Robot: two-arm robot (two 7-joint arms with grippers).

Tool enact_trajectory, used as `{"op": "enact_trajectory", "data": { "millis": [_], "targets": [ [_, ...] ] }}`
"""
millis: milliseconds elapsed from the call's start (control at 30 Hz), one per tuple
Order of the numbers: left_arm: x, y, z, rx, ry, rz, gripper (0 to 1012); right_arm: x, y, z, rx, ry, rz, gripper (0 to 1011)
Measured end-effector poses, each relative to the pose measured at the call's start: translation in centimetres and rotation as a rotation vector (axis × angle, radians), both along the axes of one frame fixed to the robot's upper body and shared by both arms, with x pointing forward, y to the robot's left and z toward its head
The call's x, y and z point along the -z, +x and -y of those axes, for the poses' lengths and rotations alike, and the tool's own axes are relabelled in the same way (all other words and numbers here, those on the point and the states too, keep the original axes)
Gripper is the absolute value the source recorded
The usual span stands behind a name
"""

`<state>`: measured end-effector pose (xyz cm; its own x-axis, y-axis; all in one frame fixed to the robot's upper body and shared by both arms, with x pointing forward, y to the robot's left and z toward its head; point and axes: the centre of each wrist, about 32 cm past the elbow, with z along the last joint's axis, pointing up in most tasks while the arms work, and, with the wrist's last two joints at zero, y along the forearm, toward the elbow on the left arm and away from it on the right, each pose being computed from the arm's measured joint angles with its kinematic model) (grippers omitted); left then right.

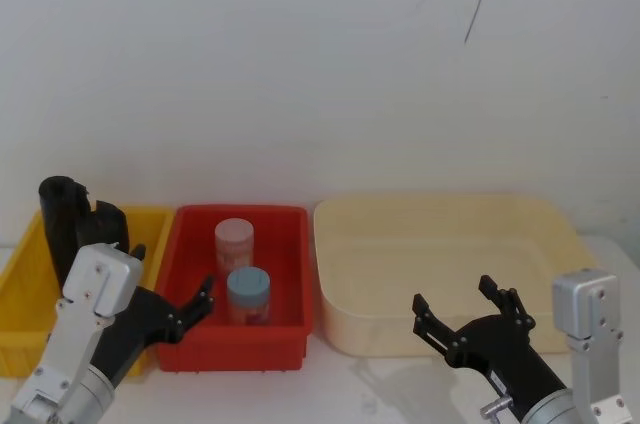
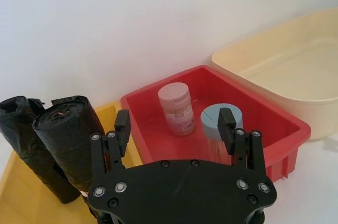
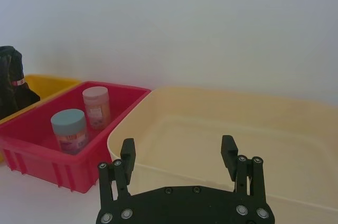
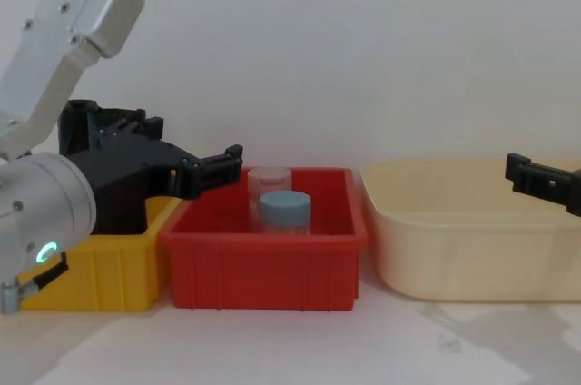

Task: Pick up the garbage bag with the one hand and transfer it to the other hand.

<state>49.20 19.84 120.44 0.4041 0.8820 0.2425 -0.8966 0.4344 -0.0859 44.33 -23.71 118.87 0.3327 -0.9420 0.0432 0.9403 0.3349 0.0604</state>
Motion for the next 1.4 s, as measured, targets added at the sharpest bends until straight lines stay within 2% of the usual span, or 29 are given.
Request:
{"op": "enact_trajectory", "data": {
  "millis": [633,833,1067,1200,1267,1300,1333,1400],
  "targets": [
    [0.0,0.0,0.01,0.0,-0.001,0.0,1000,0.0,0.0,0.0,0.0,0.0,0.0,1000],
    [0.06,-0.22,-0.1,-0.001,-0.01,-0.015,1000,0.0,0.0,0.0,0.0,0.0,0.0,1000],
    [0.08,-0.86,-1.08,-0.013,-0.037,-0.05,1000,0.0,0.0,0.0,0.0,0.0,0.0,1000],
    [0.0,-1.2,-1.99,-0.029,-0.056,-0.068,1000,0.0,0.0,0.0,0.0,0.0,0.0,1000],
    [-0.06,-1.39,-2.7,-0.042,-0.071,-0.083,1000,0.0,0.0,0.0,0.0,0.0,0.0,1000],
    [-0.06,-1.39,-2.7,-0.042,-0.071,-0.083,1000,0.0,0.0,0.0,0.0,0.0,0.0,1000],
    [-0.18,-1.4,-3.11,-0.051,-0.08,-0.088,1000,0.0,0.0,0.0,0.0,0.0,0.0,1000],
    [-0.25,-1.41,-3.46,-0.059,-0.087,-0.093,1000,0.0,0.0,0.0,0.0,0.0,0.0,1000]
  ]
}}
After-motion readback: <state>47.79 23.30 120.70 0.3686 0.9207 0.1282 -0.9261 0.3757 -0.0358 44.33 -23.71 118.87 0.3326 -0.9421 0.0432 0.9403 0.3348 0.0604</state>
